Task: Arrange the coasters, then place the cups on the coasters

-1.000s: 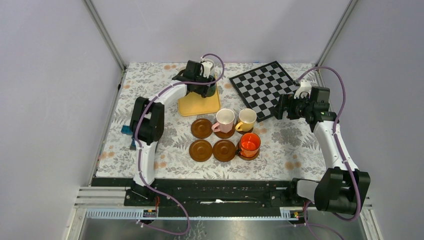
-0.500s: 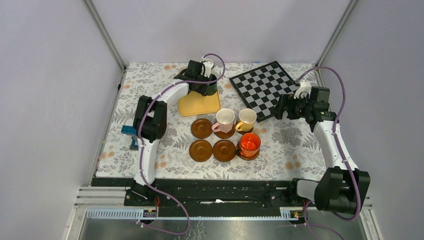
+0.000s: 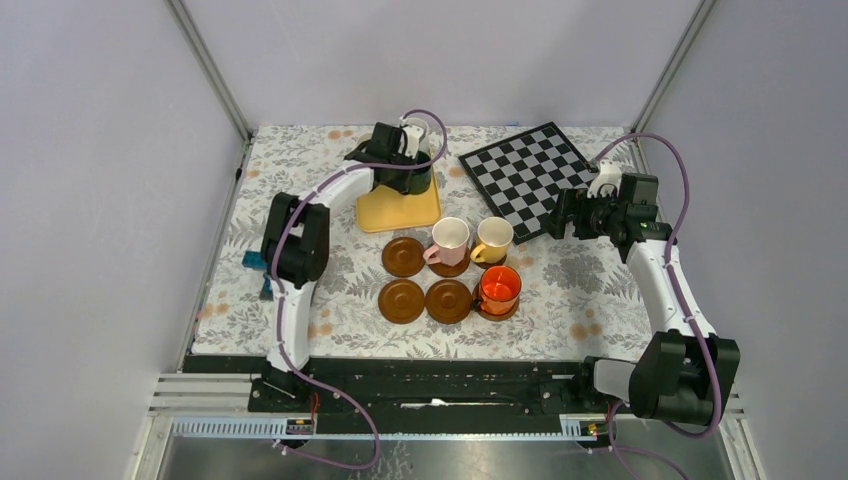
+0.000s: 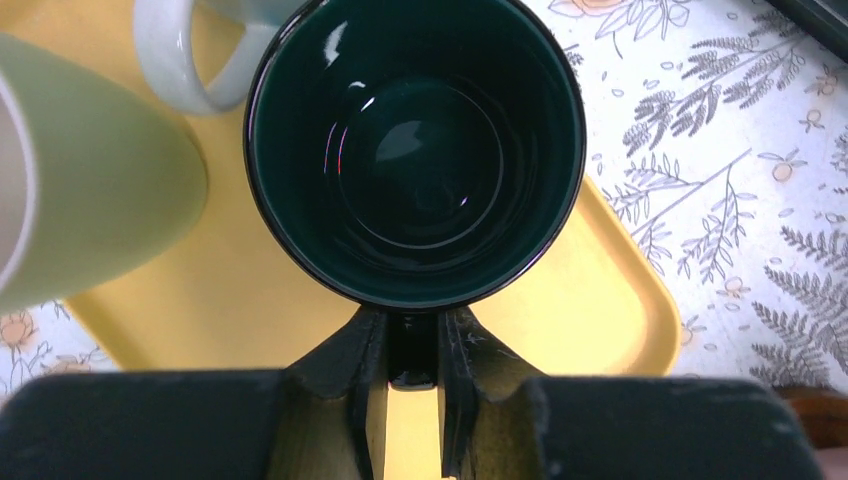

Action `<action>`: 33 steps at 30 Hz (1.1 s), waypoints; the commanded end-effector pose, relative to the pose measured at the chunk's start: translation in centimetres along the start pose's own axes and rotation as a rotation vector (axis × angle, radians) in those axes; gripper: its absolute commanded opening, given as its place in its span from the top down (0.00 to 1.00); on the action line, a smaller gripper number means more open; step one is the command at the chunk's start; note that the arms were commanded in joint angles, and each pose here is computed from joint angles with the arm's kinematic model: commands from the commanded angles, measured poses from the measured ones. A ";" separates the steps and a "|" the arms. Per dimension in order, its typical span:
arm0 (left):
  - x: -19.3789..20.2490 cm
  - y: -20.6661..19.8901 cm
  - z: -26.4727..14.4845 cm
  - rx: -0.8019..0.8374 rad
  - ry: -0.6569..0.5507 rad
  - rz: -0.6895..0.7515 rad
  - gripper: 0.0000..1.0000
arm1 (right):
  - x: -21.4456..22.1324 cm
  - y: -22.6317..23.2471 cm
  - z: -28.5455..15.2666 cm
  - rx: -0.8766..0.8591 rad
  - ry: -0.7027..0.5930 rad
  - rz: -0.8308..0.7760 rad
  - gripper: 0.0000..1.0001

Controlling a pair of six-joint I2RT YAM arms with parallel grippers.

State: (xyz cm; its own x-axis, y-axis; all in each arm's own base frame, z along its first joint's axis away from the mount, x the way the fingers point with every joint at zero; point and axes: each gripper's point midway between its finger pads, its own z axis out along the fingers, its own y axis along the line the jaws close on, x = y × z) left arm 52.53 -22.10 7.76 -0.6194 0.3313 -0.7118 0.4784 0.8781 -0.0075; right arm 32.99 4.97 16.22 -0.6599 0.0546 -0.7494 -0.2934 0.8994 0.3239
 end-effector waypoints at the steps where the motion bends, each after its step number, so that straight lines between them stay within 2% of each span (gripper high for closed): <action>1: -6.5 0.5 -6.2 -0.027 -0.206 0.004 1.00 | -1.5 -0.1 -0.2 0.006 -0.043 -0.035 0.02; 7: -7.3 -0.1 -10.0 0.011 -0.264 -0.024 1.00 | -1.8 0.1 -0.3 -0.003 -0.053 -0.040 0.02; 13: -6.5 -0.5 -14.7 0.012 -0.290 -0.007 1.00 | -1.9 0.3 -0.6 -0.005 -0.060 -0.046 0.02; 24: 2.2 -3.6 -22.6 0.095 -0.237 -0.059 1.00 | -1.6 0.3 -0.4 -0.014 -0.057 -0.038 0.02; 29: 6.5 -4.6 -25.2 0.123 -0.197 0.017 1.00 | -1.9 0.4 -0.7 -0.008 -0.071 -0.040 0.02; 33: 9.1 -6.6 -27.0 0.213 -0.191 0.068 1.00 | -2.0 0.4 -0.8 -0.003 -0.075 -0.043 0.02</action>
State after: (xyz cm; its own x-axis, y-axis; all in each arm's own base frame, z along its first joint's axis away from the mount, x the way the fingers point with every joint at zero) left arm 28.91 -14.48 17.74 -0.5778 0.2825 -0.7657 0.5374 0.8378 -0.0965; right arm 33.35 4.96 16.61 -0.6419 0.0528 -0.7650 -0.3019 0.8997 0.3154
